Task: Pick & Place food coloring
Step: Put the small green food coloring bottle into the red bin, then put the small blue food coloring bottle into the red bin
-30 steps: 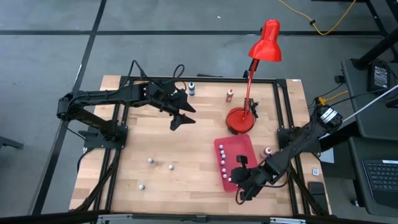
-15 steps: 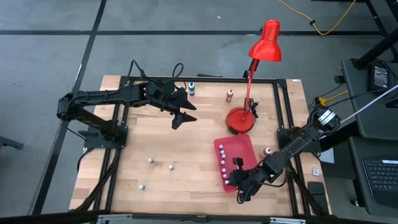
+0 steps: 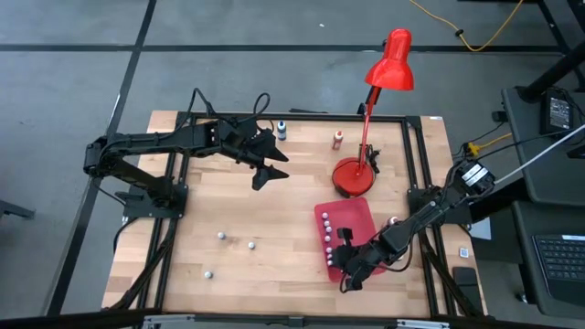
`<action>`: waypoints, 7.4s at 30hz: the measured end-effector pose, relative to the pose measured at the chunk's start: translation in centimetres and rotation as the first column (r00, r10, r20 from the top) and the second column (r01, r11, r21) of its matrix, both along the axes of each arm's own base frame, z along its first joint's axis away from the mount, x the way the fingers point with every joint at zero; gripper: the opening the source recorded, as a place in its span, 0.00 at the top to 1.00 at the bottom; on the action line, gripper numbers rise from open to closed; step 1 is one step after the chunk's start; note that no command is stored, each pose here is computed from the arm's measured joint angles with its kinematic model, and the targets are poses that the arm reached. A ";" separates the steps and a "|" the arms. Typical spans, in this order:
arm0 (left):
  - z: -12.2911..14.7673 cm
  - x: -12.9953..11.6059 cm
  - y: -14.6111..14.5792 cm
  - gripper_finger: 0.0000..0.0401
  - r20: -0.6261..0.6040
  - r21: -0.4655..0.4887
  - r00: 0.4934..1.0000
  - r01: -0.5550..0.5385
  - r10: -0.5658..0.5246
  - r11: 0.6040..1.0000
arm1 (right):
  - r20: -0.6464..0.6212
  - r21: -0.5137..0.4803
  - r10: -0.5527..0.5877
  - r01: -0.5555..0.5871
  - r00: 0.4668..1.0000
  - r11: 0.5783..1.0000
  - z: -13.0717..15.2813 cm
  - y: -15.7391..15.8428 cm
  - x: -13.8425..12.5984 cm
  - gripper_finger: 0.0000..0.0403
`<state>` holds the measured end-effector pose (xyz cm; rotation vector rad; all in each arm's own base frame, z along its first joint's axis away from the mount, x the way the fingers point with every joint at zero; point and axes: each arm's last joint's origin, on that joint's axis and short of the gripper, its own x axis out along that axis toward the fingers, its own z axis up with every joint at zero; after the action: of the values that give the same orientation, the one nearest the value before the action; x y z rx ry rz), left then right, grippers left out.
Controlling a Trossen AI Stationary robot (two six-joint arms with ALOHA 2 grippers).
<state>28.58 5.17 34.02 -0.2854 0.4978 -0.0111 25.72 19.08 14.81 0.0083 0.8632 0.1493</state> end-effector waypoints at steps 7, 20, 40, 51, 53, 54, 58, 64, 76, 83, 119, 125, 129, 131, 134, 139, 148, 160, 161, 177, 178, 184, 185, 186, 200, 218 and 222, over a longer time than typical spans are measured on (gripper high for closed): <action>0.0 0.0 0.0 0.33 -0.003 0.009 1.000 0.005 -0.005 1.000 | -0.018 -0.014 0.002 -0.002 1.000 1.000 -0.6 0.0 0.0 0.84; -0.2 -0.1 0.0 0.33 -0.015 0.009 1.000 0.018 -0.018 1.000 | -0.036 0.020 0.036 -0.036 0.999 0.999 -0.5 0.2 0.0 0.67; 0.6 -7.5 -1.5 0.33 -0.084 0.043 0.994 -0.072 0.075 0.996 | 0.054 0.049 -0.075 0.073 0.996 0.996 4.7 -1.5 -1.7 0.69; -4.1 -13.3 -4.4 0.33 -0.109 -0.074 0.925 -0.373 0.364 0.925 | 0.175 0.075 -0.146 0.135 0.974 0.988 8.0 -2.9 -2.6 0.69; -4.9 -13.9 -5.0 0.33 -0.127 -0.082 0.911 -0.405 0.393 0.911 | 0.180 0.081 -0.154 0.142 0.971 0.987 8.3 -3.2 -2.6 0.69; -5.4 -14.1 -5.3 0.33 -0.143 -0.075 0.906 -0.410 0.398 0.909 | 0.184 0.084 -0.156 0.143 0.970 0.986 8.4 -3.3 -2.6 0.69; -6.7 -14.7 -6.7 0.33 -0.221 0.010 0.928 -0.306 0.301 0.952 | 0.194 0.059 -0.127 0.118 0.973 0.991 8.6 -3.3 -2.7 0.69; -9.5 -15.7 -7.9 0.33 -0.370 0.146 0.920 -0.079 0.129 0.986 | 0.183 0.040 -0.017 0.010 0.983 0.999 8.6 -3.1 -2.7 0.68; -14.4 -15.4 -9.9 0.33 -0.298 0.092 0.951 0.107 -0.075 0.990 | 0.232 0.036 0.029 -0.038 0.972 0.999 9.0 -2.9 -2.4 0.51; -16.3 -15.2 -10.4 0.33 -0.202 0.118 0.978 0.071 -0.045 0.990 | 0.227 0.069 -0.042 0.027 0.973 0.997 9.0 -3.5 -2.0 0.49; -19.6 -17.5 -15.2 0.33 -0.219 -0.054 0.965 -0.159 0.144 0.986 | 0.169 0.054 -0.073 0.065 0.983 0.996 8.5 -4.2 -1.9 0.49; -20.9 -18.1 -16.2 0.33 -0.239 -0.078 0.946 -0.244 0.220 0.966 | 0.148 0.039 -0.071 0.066 0.986 0.997 8.3 -4.3 -2.1 0.49; -21.7 -18.3 -17.0 0.33 -0.261 -0.118 0.935 -0.276 0.239 0.954 | 0.129 0.025 -0.069 0.066 0.989 0.998 8.1 -4.4 -2.2 0.49; -22.1 -18.4 -17.4 0.33 -0.262 -0.140 0.929 -0.303 0.260 0.943 | 0.126 0.022 -0.069 0.067 0.990 0.998 8.1 -4.4 -2.2 0.49; -22.6 -18.5 -17.9 0.33 -0.273 -0.165 0.920 -0.333 0.281 0.928 | 0.119 0.017 -0.068 0.067 0.991 0.998 8.0 -4.5 -2.3 0.49; -23.2 -18.6 -18.9 0.33 -0.299 -0.186 0.903 -0.373 0.309 0.909 | 0.103 0.019 -0.061 0.059 0.993 0.998 8.0 -4.5 -2.4 0.49; -24.5 -17.7 -21.2 0.33 -0.247 -0.109 0.888 -0.423 0.388 0.899 | 0.073 0.035 -0.066 0.063 0.995 0.997 7.8 -4.5 -2.5 0.49; -25.9 -17.1 -22.8 0.33 -0.182 -0.022 0.855 -0.497 0.486 0.867 | 0.072 0.034 -0.065 0.063 0.995 0.997 7.8 -4.5 -2.5 0.49; -25.8 -17.2 -22.8 0.33 -0.193 -0.012 0.853 -0.496 0.484 0.868 | 0.072 0.035 -0.066 0.063 0.995 0.997 7.8 -4.5 -2.5 0.49; -25.8 -17.8 -22.7 0.49 -0.219 0.119 0.874 -0.417 0.433 0.901 | 0.063 0.071 -0.106 0.101 0.992 0.992 7.8 -4.5 -2.5 0.49; -25.8 -17.9 -22.7 0.50 -0.219 0.121 0.874 -0.417 0.434 0.901 | 0.063 0.071 -0.106 0.101 0.992 0.992 7.8 -4.5 -2.5 0.49; -25.8 -17.8 -22.6 0.53 -0.212 0.112 0.871 -0.428 0.442 0.897 | 0.072 0.079 -0.106 0.100 0.992 0.992 7.9 -4.5 -2.5 0.49; -25.8 -17.8 -22.6 0.53 -0.211 0.112 0.872 -0.428 0.442 0.897 | 0.073 0.080 -0.106 0.100 0.992 0.992 7.9 -4.5 -2.5 0.49; -25.8 -17.8 -22.6 0.53 -0.211 0.112 0.872 -0.428 0.443 0.897 | 0.074 0.080 -0.106 0.100 0.992 0.992 7.9 -4.5 -2.5 0.49; -25.8 -17.4 -22.4 0.64 -0.200 0.070 0.856 -0.473 0.477 0.878 | 0.074 0.080 -0.106 0.100 0.992 0.992 7.9 -4.5 -2.5 0.49; -20.7 -16.2 -21.4 0.88 -0.231 -0.010 0.891 -0.404 0.391 0.915 | 0.275 0.144 -0.098 0.060 0.956 0.988 9.6 -4.5 -0.8 0.49; -17.8 -15.1 -20.7 0.88 -0.190 0.002 0.916 -0.360 0.353 0.933 | 0.294 0.173 -0.137 0.088 0.946 0.981 9.8 -5.3 -0.1 0.49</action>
<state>13.47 -15.57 16.26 -0.4096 0.6276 0.3674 25.58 13.78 24.63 0.1793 0.5378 0.1075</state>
